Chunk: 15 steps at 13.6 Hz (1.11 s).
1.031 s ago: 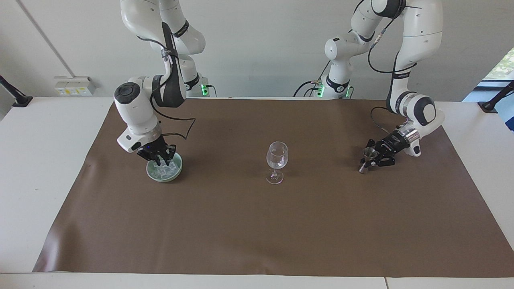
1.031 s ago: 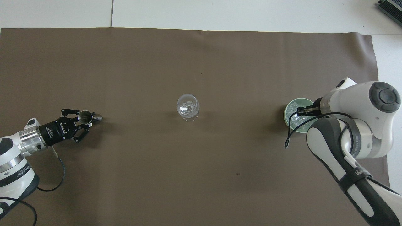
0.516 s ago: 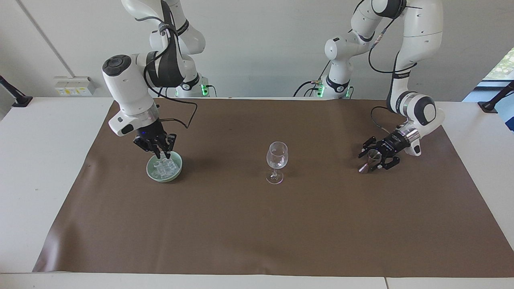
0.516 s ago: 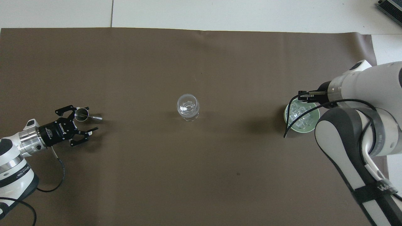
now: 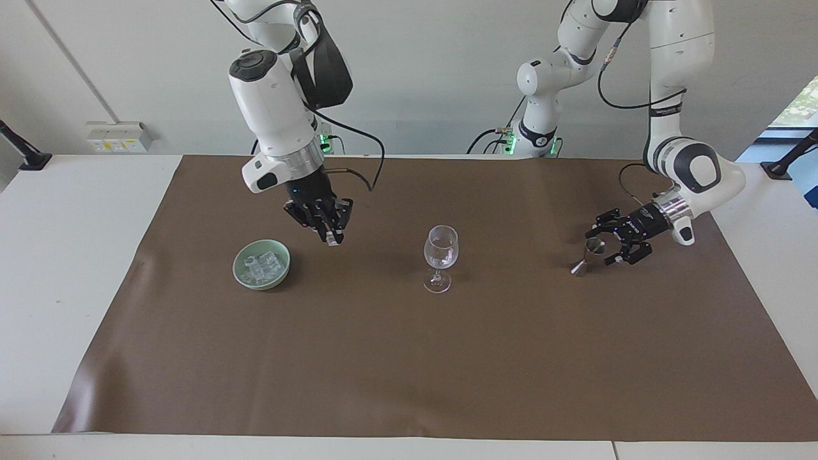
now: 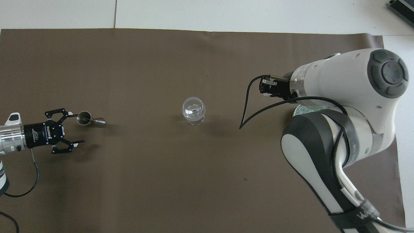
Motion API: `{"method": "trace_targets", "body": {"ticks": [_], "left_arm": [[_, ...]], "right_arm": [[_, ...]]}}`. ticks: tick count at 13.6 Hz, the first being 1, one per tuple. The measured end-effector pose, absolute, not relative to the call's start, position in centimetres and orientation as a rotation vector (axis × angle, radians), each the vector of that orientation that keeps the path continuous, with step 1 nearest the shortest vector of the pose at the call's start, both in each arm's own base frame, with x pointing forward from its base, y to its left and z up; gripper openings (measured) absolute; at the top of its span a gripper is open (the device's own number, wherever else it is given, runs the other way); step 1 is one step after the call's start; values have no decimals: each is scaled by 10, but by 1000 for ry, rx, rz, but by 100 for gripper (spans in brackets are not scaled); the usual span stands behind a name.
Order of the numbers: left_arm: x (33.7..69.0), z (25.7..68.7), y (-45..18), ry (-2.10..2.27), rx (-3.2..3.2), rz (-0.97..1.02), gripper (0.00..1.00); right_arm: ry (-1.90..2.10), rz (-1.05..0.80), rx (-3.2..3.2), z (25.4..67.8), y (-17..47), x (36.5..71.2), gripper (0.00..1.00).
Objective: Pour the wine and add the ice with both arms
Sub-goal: 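Carry ice over the glass with the right gripper while the left gripper withdraws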
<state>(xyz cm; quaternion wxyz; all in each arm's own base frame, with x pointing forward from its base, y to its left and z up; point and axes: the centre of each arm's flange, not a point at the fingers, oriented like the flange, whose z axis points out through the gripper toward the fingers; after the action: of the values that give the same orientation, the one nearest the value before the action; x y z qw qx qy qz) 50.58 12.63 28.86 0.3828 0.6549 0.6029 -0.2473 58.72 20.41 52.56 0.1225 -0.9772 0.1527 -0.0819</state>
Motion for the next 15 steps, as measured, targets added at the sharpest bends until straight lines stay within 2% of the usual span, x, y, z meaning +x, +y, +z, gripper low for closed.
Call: {"method": "trace_targets", "body": {"ticks": [6, 11, 15], "left_arm": [[530, 367, 165, 1439, 2074, -552, 100], [562, 434, 164, 1347, 2365, -375, 100], [581, 478, 147, 1221, 2602, -227, 100]], "right_arm": [[563, -234, -2681, 553, 334, 562, 30], [562, -183, -2656, 522, 376, 555, 30], [567, -173, -2666, 512, 377, 558, 30]]}}
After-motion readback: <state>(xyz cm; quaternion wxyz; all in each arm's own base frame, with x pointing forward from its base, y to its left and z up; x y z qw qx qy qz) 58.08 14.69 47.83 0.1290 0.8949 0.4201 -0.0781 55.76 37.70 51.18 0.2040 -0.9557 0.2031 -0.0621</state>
